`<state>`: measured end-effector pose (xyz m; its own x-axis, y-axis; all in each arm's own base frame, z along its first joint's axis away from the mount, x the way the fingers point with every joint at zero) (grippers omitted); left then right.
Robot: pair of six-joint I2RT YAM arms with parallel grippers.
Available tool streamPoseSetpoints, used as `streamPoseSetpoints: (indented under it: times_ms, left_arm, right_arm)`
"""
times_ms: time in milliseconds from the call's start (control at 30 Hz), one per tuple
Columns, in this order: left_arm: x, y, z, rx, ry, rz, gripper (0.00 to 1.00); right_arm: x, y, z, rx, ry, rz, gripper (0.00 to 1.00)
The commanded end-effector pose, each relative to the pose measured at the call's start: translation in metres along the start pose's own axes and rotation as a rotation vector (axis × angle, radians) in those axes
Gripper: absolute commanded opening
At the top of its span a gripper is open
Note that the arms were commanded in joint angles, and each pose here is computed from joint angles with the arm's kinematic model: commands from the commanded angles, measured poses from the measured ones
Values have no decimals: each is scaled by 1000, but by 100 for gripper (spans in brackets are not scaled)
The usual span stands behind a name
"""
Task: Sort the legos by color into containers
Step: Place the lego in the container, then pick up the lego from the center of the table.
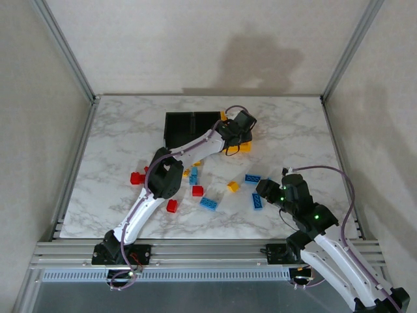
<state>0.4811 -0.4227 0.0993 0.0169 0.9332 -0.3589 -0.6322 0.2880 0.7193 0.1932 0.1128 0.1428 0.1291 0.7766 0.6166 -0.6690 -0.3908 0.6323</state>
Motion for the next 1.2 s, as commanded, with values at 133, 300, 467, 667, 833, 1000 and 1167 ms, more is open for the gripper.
streamPoseSetpoints:
  times_ms: [133, 300, 467, 667, 833, 1000, 1167]
  left_arm:
    - [-35, 65, 43, -68, -21, -127, 52]
    - [-40, 111, 40, -83, -58, -181, 53]
    - [-16, 152, 16, -68, -61, -249, 57]
    - [32, 194, -19, -59, -53, -273, 59]
    - [87, 216, -57, -40, -27, -232, 61]
    - [126, 236, -80, -57, 49, -221, 61]
    - [155, 244, -94, -45, 84, -152, 62]
  right_arm:
    - [9, 4, 15, -40, -1, -7, 56]
    - [11, 7, 22, -55, 17, -36, 64]
    - [7, 3, 26, -47, 27, -98, 65]
    - [-7, -8, 31, -37, -6, -239, 65]
    - [-18, -28, 26, 29, -6, -349, 64]
    - [-9, -44, 23, 56, -13, -308, 64]
    - [2, -50, 23, 75, 1, -259, 63]
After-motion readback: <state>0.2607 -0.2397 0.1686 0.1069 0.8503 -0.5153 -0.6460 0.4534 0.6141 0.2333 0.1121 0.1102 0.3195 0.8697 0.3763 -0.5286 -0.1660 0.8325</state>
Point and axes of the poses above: each hand's point on the last joint's axis, 136 mm out from that joint toward the fingers, its own y axis back along the fingers, its own x axis along the line the jaws close on, z = x × y, the point moved 1 cm from there along y, back along the fingers, and after that the axes turned 4 degrees about -y, right-handed, at the moved point
